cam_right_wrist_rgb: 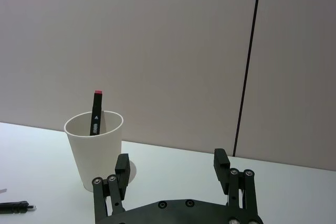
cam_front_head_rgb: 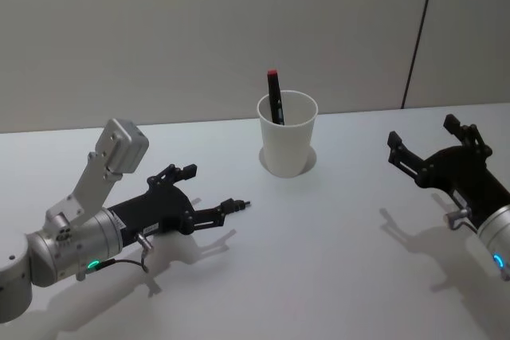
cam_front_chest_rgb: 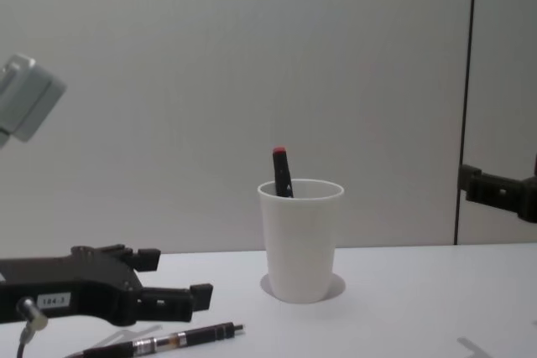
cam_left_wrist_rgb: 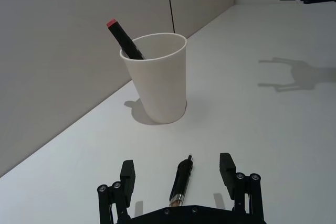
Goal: Place the pen into the pen holder.
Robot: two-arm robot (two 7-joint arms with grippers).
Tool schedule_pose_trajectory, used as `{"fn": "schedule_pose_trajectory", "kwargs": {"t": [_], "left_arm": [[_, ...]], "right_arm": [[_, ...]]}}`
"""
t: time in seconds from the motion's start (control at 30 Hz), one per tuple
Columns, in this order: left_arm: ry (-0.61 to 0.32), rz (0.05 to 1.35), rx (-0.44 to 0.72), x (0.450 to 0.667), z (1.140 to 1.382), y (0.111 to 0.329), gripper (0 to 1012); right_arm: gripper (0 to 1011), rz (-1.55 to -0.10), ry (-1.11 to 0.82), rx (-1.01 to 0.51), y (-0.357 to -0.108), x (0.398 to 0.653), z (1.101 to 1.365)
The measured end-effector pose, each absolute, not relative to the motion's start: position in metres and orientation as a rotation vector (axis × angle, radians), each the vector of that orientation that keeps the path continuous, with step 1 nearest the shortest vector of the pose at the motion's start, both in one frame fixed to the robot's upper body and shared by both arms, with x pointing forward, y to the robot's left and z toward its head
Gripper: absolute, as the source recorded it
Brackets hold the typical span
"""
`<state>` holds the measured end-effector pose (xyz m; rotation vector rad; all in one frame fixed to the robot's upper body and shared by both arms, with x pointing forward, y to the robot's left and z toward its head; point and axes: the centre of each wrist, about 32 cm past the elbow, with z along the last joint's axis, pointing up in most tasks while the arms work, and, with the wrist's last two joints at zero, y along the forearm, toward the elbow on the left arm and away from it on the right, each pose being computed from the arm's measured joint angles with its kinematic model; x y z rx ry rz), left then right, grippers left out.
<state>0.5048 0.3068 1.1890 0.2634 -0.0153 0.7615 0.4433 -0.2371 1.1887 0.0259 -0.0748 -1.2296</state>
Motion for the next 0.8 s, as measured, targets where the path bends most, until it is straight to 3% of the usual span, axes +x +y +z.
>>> {"fn": "schedule_pose_trajectory", "kwargs": {"t": [0.8], "left_arm": [[0.017, 0.742, 0.354, 0.512, 1.185, 0.319, 1001]], "right_arm": [[1002, -1.23, -0.075, 0.026, -0.237, 0.443, 1.189]]}}
